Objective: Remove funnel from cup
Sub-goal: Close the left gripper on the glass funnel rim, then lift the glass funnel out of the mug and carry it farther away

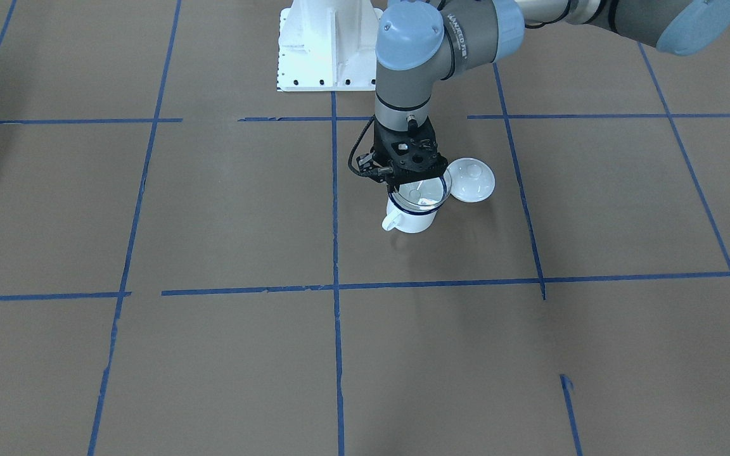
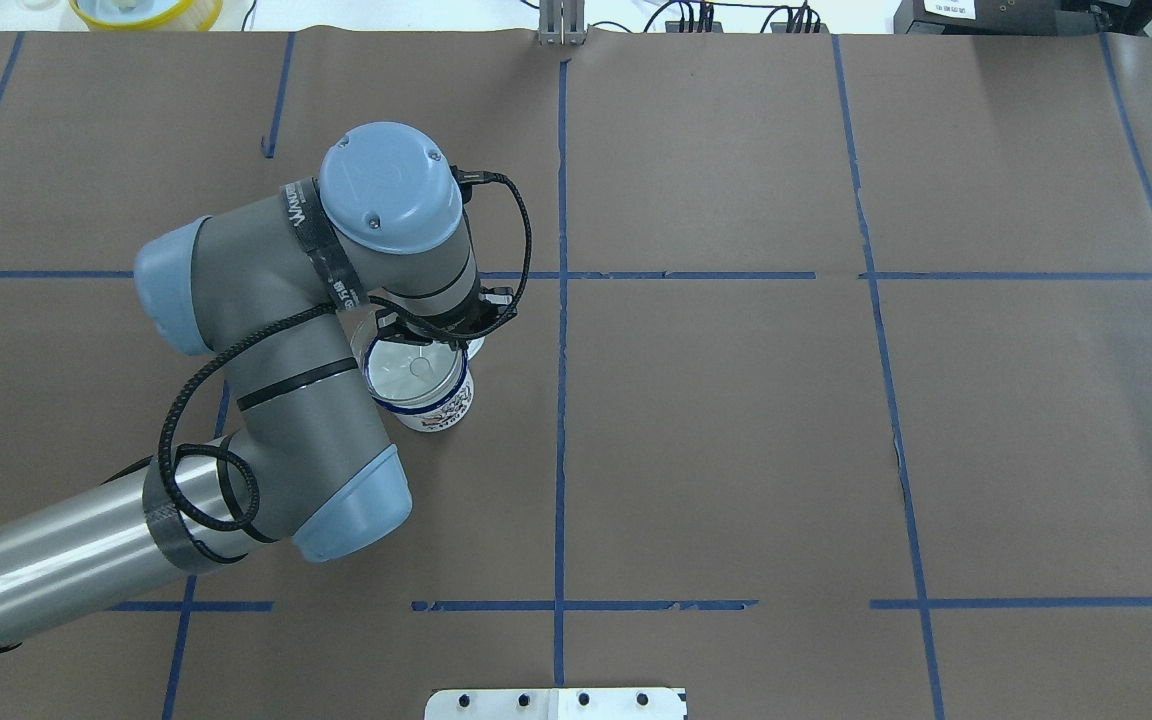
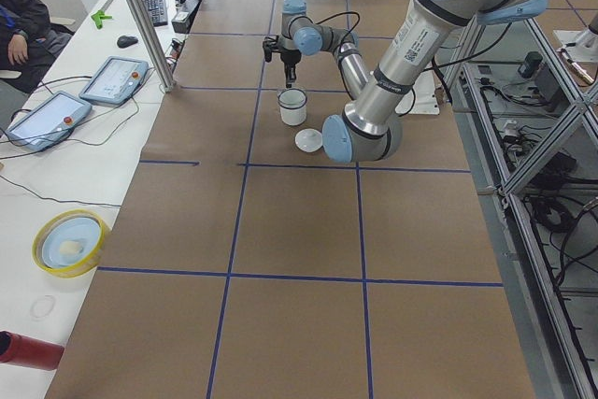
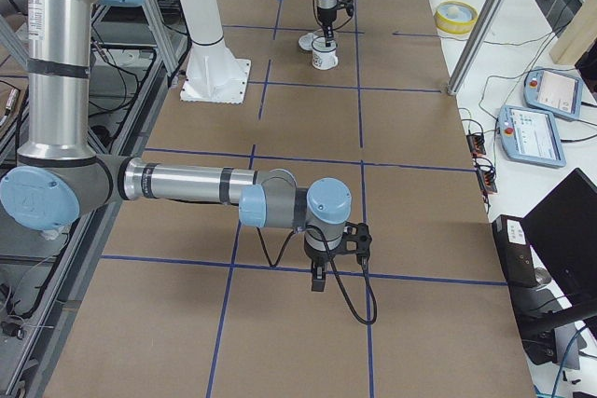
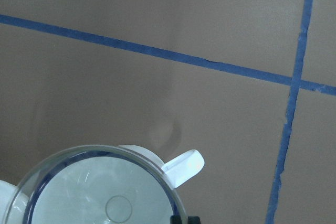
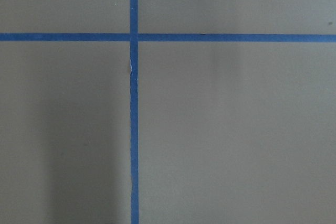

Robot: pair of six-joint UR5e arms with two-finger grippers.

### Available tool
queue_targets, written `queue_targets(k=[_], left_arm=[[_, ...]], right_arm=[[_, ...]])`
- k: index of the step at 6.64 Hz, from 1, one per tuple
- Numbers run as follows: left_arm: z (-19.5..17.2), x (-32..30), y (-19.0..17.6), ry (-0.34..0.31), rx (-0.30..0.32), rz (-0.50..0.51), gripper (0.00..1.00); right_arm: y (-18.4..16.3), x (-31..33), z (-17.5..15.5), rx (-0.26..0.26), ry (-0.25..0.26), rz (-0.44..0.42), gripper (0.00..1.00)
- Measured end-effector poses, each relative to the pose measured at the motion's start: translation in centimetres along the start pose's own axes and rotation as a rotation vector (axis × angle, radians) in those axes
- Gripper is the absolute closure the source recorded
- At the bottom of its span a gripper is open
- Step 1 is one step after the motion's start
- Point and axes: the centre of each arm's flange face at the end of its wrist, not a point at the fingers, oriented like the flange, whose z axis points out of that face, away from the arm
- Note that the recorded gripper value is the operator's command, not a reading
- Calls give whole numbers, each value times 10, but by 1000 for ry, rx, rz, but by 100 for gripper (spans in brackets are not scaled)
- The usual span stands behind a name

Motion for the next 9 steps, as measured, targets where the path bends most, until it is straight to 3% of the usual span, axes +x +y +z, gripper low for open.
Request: queue_targets(k=[3,5,7,9], left_arm=[[-96,-21,-16,51,50,-41,100],[-141,-42,-61,178,176,-257,100],[-142,-63,-108,399,367,-537,100],[-73,-81,-171,532,503,-860,100]], right_arm=[[0,0,0,0,0,0,0],[0,0,0,0,0,0,0],[0,0,0,0,0,0,0],[0,0,0,0,0,0,0]])
